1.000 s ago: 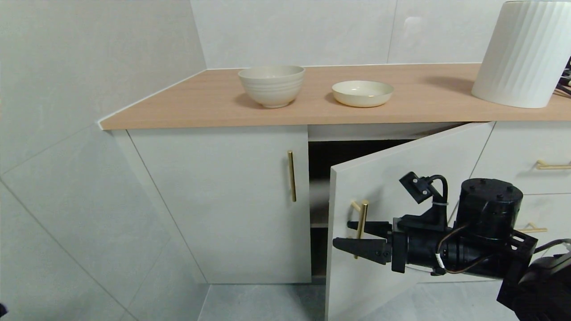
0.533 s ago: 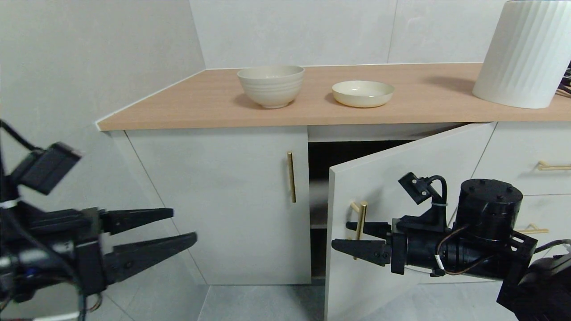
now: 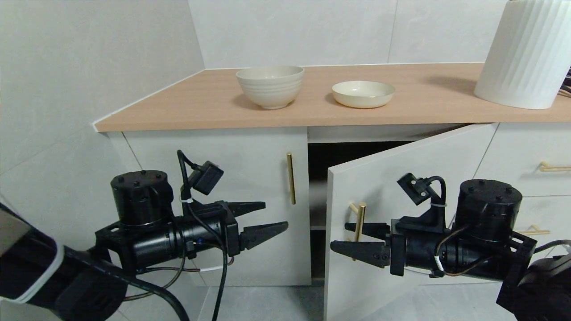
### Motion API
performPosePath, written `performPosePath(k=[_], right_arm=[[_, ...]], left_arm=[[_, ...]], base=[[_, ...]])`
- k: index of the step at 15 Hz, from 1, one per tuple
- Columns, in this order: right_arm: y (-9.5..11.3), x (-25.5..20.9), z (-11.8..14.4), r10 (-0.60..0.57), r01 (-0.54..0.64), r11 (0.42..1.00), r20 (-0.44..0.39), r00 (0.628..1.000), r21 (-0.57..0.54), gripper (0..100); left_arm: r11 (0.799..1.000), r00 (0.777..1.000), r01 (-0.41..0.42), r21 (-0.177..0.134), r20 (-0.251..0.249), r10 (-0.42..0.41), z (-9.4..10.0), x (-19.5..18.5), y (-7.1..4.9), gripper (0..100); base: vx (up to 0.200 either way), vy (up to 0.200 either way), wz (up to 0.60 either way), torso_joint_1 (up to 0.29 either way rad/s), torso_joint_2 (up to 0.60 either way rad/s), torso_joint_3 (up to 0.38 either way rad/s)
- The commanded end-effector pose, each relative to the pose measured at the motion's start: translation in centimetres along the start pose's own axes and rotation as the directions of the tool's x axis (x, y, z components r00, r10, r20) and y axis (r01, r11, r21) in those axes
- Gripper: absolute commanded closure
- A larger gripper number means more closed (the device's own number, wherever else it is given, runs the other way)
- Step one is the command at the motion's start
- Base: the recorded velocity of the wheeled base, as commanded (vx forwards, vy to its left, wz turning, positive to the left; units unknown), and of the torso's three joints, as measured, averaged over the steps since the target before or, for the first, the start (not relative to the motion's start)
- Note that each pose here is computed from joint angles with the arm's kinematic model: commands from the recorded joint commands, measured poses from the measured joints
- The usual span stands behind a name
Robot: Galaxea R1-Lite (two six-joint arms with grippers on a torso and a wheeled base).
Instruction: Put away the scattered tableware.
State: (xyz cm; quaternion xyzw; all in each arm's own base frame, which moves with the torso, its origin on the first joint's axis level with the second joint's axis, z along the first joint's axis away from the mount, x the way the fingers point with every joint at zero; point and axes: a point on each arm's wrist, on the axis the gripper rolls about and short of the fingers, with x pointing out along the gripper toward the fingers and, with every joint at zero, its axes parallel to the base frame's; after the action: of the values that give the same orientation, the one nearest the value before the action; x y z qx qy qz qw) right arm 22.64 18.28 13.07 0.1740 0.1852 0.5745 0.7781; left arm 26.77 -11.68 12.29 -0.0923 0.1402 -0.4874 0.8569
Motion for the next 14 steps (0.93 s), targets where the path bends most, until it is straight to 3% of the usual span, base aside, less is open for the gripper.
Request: performPosePath(k=[1, 2, 5, 9, 11, 14], right_arm=[[-0.2, 0.1, -0.2, -0.004, 0.004, 1.000, -0.008, 1.000, 0.006, 0], [-0.2, 0.1, -0.2, -0.003, 0.003, 1.000, -0.007, 1.000, 0.005, 0], [-0.2, 0.1, -0.3, -0.004, 0.004, 1.000, -0.009, 1.000, 0.007, 0], [-0.1, 0.0, -0.2, -0.003, 0.003, 1.000, -0.005, 1.000, 0.004, 0], [-0.2, 0.0, -0.3, -0.005, 0.005, 1.000, -0.011, 1.000, 0.008, 0], [0.0, -0.1, -0.1, -0.004, 0.004, 1.000, -0.004, 1.000, 0.003, 0]], left_arm=[[0.998, 0.998, 0.000, -0.063, -0.065, -0.004, -3.3, 1.7, 0.7, 0], [0.998, 0.998, 0.006, -0.065, -0.063, -0.010, -3.4, 2.0, 0.6, 100], [0.998, 0.998, 0.033, -0.049, -0.047, -0.035, -3.2, 3.3, 0.1, 100], [0.998, 0.998, 0.060, 0.005, 0.019, -0.060, -2.8, 5.4, 1.0, 100], [0.997, 0.997, 0.074, 0.004, 0.011, -0.074, -3.7, 7.3, 1.8, 100], [0.990, 0.990, 0.142, 0.015, -0.002, -0.142, -5.0, 10.5, 0.6, 100]], base=[[0.000, 0.000, 0.00, 0.000, 0.00, 0.000], [0.000, 0.000, 0.00, 0.000, 0.00, 0.000], [0.000, 0.000, 0.00, 0.000, 0.00, 0.000], [0.000, 0.000, 0.00, 0.000, 0.00, 0.000], [0.000, 0.000, 0.00, 0.000, 0.00, 0.000], [0.000, 0.000, 0.00, 0.000, 0.00, 0.000]])
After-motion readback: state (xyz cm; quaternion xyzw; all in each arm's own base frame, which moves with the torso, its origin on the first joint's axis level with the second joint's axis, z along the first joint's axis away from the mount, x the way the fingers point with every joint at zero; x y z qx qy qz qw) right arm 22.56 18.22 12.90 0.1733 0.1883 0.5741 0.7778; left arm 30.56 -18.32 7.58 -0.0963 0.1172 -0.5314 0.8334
